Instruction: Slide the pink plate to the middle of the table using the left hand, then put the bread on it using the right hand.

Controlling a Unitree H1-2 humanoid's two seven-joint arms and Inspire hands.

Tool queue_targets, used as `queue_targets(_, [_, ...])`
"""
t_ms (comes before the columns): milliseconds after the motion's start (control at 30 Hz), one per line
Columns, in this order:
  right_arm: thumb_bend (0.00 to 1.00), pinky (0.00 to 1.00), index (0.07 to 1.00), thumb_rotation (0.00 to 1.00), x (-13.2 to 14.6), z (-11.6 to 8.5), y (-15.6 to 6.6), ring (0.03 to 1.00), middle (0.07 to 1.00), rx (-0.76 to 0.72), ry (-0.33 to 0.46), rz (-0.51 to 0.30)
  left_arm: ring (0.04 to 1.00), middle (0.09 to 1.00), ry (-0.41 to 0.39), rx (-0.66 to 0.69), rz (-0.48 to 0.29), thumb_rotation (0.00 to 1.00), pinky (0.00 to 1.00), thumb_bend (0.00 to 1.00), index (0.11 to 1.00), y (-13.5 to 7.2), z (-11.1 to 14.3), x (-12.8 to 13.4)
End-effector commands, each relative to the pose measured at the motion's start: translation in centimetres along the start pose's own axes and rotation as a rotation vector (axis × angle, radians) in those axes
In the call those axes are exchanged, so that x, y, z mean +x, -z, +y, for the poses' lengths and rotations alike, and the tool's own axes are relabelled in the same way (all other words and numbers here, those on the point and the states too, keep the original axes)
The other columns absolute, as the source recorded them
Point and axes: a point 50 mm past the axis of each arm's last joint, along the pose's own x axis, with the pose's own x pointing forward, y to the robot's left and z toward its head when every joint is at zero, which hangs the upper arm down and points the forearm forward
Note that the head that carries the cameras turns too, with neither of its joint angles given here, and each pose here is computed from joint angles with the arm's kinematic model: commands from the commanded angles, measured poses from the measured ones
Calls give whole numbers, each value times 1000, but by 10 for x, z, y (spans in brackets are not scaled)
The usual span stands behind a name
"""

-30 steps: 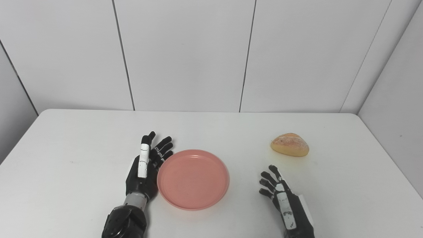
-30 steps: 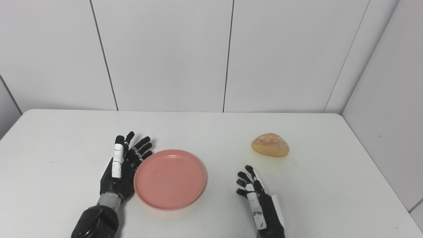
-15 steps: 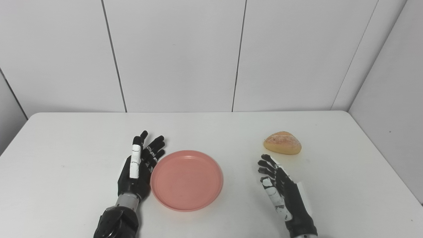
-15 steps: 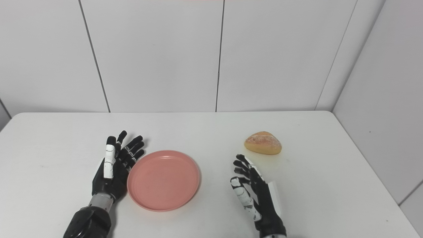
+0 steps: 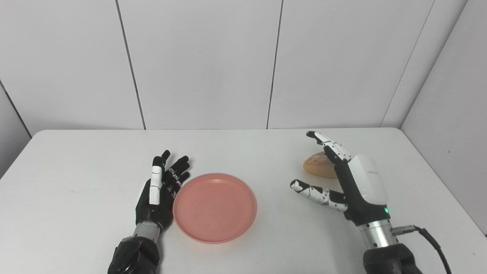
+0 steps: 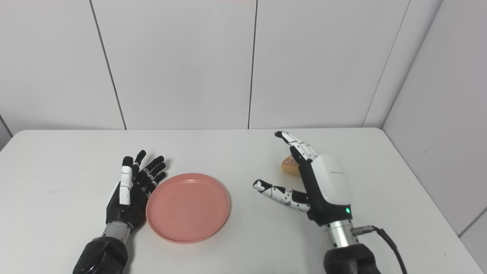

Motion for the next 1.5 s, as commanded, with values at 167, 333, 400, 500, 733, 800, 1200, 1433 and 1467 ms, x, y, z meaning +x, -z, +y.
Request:
queue_targets(167, [907, 709, 808, 912, 37, -21, 8, 807, 828, -171, 71, -75, 875, 817, -20, 3, 48, 821, 889, 829, 1000, 11, 0, -1])
queue_targets(333, [907, 708, 796, 884, 57, -22, 30, 799, 813, -251, 62, -65, 875, 820, -14, 5, 50, 823, 872, 818, 1000, 12, -1, -2])
queue_targets(400, [903, 678, 784, 868, 65, -21, 38, 784, 800, -272, 55, -58, 872, 819, -17, 6, 54, 822, 883, 814, 1000, 14, -1, -3])
queue_targets(500, [903, 675, 785, 866, 74, -17, 49, 778, 792, -293, 37, -34, 873, 813, -18, -2, 55, 815, 892, 813, 1000, 15, -2, -3])
queue_targets(733, [918, 717, 770, 869, 91, -10, 65, 785, 787, -318, -11, 9, 884, 813, -13, -1, 52, 824, 909, 794, 1000, 13, -4, -4])
queue_targets(800, [921, 717, 770, 869, 95, -7, 73, 785, 786, -342, -39, 30, 880, 816, -14, 6, 51, 826, 901, 798, 1000, 13, -3, -4])
queue_targets(1200, [923, 661, 750, 844, 107, 15, 115, 751, 770, -412, -168, 111, 874, 830, -19, 8, 48, 827, 880, 798, 1000, 12, -4, -5])
queue_targets(1433, [923, 663, 742, 829, 108, 31, 132, 738, 760, -407, -227, 159, 871, 817, -26, 2, 53, 821, 886, 801, 1000, 13, -2, -6])
queue_targets(1467, [920, 667, 744, 829, 109, 32, 134, 740, 765, -408, -237, 166, 875, 817, -26, 1, 54, 824, 891, 801, 1000, 13, -2, -6])
